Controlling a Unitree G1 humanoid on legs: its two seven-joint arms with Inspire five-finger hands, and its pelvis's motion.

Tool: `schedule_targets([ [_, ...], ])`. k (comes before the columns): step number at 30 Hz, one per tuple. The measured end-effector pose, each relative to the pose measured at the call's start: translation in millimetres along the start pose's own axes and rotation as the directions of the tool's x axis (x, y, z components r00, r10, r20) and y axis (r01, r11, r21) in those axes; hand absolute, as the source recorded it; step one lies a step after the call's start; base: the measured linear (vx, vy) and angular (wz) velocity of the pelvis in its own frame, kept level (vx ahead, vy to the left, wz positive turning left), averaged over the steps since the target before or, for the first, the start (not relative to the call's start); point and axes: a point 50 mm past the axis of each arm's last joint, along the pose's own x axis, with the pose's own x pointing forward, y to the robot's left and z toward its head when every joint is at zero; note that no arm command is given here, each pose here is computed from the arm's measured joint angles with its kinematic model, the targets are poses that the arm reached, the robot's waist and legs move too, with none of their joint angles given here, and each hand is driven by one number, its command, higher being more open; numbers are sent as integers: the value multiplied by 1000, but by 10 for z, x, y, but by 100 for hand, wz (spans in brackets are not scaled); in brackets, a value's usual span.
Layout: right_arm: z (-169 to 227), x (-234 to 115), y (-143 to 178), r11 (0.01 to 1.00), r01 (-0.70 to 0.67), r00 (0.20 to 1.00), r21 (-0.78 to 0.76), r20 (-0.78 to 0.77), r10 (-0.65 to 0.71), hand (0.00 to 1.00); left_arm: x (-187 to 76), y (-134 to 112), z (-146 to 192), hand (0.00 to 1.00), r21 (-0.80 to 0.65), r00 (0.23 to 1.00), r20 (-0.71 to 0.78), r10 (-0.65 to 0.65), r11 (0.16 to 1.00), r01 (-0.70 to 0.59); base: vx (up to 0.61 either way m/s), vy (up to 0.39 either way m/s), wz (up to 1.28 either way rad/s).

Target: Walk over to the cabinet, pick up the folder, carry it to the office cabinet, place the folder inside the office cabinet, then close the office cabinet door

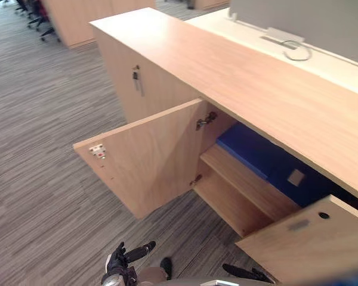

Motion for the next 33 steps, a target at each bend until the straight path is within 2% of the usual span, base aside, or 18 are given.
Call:
schedule_targets([
  [3,-60,-12,-63,998,14,1000,63,-15,-13,100,-74,231,-48,100,-144,997,10,75,987,-72,71,-84,36],
  [5,-126,-26,-86,997,15,1000,77,-29,-13,100,-114,307,74,100,-175,992,78,99,981,-84,55,-58,22],
  [11,-125,-37,-61,997,-4,1000,75,-5,4,100,-224,421,855,100,-238,907,373,194,965,-108,-33,-5,-18],
  [22,-294,-94,-106,1000,-18,999,3,-27,18,100,-423,364,1610,100,-174,756,612,233,972,-159,-51,-11,-22],
  [28,-285,-92,-79,999,-36,999,-32,-27,35,100,-454,339,1823,100,-155,721,660,211,977,-143,44,-14,-7],
  [33,-284,-89,-77,998,-49,998,-36,-31,48,100,-476,436,1934,100,-126,701,681,212,977,-173,59,5,-6],
])
